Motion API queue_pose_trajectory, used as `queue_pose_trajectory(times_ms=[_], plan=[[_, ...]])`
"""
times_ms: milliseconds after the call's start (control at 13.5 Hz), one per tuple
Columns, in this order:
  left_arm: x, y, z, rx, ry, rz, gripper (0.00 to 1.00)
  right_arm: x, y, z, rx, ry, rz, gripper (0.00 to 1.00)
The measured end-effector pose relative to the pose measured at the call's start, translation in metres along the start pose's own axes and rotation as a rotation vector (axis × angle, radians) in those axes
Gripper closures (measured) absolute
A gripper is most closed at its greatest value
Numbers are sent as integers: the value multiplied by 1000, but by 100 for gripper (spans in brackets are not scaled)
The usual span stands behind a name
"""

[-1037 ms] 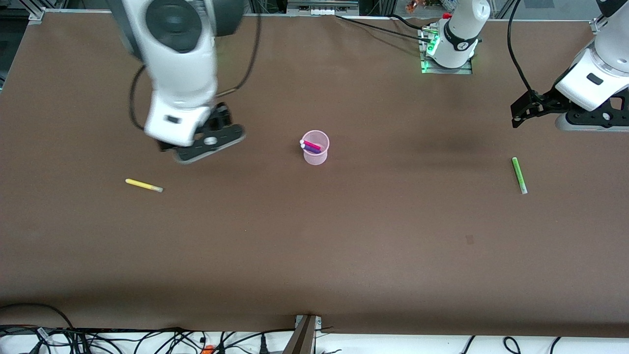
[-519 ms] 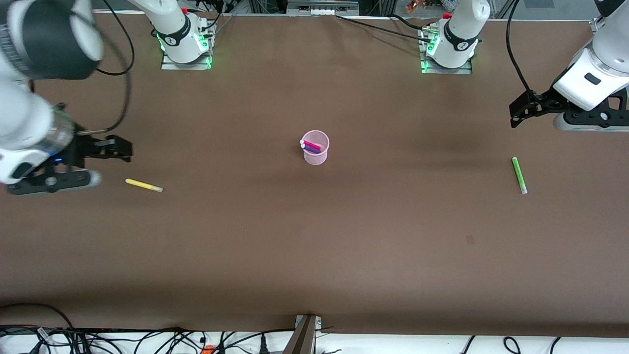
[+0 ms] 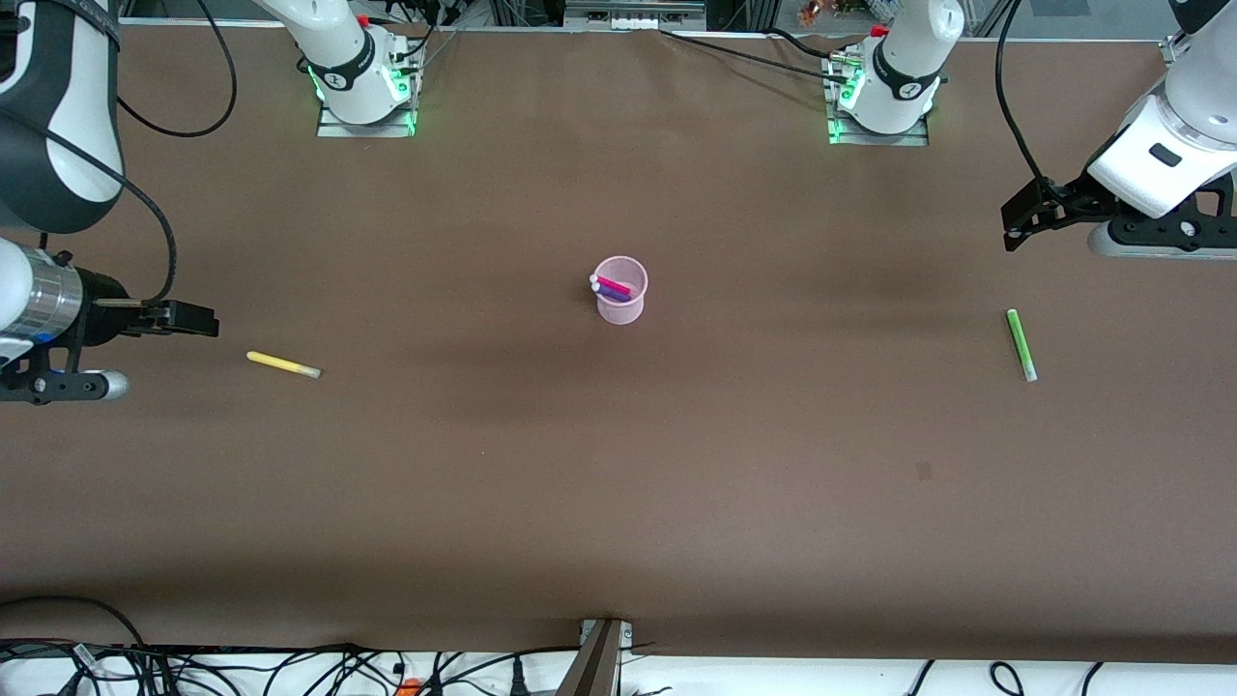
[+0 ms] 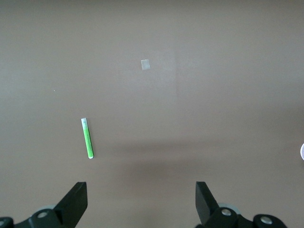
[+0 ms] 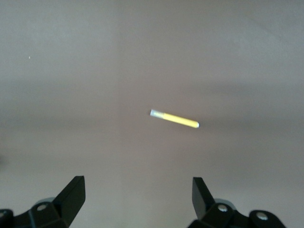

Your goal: Organize pens into pink holder with both arms

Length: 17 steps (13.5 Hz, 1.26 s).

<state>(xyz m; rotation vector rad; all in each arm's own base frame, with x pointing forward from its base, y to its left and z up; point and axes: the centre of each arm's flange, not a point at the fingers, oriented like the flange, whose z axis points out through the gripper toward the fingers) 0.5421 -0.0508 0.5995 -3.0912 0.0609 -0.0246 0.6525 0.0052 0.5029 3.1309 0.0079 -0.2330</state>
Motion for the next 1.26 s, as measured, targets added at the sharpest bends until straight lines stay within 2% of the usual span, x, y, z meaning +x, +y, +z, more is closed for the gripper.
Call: queue_pose_trajectory(times_ms=[222, 444, 667, 1037, 1259], plan=[[0, 0, 0, 0, 0, 0, 0, -17, 7, 18, 16, 55, 9, 0], [0, 0, 0, 0, 0, 0, 0, -28, 10, 27, 24, 72, 12, 0], [0, 0, 0, 0, 0, 0, 0, -34, 12, 37, 28, 111, 18, 0], [0, 2, 0, 0, 1, 3, 0, -44, 15, 31, 27, 127, 18, 0], [0, 1, -2, 0, 0, 3, 0, -46, 15, 24, 34, 137, 88, 0]])
